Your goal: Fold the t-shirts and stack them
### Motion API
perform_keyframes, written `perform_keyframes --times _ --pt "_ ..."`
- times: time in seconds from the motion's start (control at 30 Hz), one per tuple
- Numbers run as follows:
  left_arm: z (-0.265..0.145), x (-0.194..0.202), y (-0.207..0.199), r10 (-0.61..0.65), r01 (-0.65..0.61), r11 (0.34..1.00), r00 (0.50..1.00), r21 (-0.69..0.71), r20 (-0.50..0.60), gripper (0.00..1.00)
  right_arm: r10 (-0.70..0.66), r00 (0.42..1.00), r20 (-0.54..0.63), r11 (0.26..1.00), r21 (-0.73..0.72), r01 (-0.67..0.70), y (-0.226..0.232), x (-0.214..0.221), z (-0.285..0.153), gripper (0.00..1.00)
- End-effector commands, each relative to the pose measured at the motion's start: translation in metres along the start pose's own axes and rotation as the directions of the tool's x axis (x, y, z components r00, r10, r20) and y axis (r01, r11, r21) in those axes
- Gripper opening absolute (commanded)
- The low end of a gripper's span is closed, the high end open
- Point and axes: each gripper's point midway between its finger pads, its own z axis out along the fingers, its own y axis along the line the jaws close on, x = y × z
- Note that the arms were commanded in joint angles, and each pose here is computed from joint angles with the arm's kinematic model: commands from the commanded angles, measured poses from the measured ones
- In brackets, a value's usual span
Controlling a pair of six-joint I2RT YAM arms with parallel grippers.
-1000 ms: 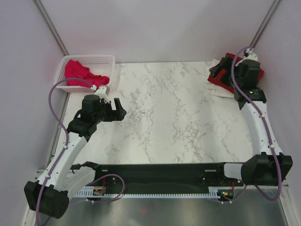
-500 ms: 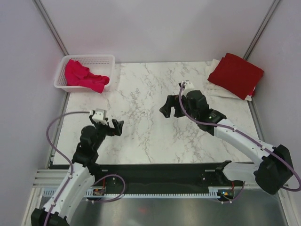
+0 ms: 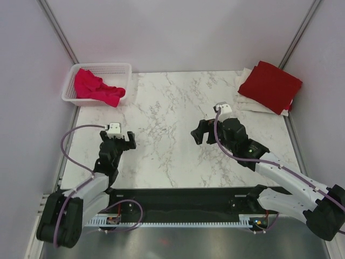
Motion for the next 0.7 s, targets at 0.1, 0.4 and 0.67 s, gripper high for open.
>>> perform_keyframes --times 0.1,0.4,0.67 --pt "0.027 -0.041 0.018 0.098 -0.086 0.994 0.976 -0.070 0.193 1.00 -0.034 0.995 0.088 0.994 0.107 0.025 -0.023 -0.012 -0.016 0.98" --pt "0.054 -0.014 0.019 0.030 -0.033 0.999 0.990 0.021 0.137 1.00 -0.021 0.993 0.113 0.985 0.170 0.001 -0.036 -0.011 -0.021 0.98" --pt "0.051 -0.020 0.027 0.039 -0.034 0.999 0.986 -0.030 0.163 1.00 0.060 0.989 0.132 0.963 0.253 -0.092 -0.053 0.000 -0.007 0.98"
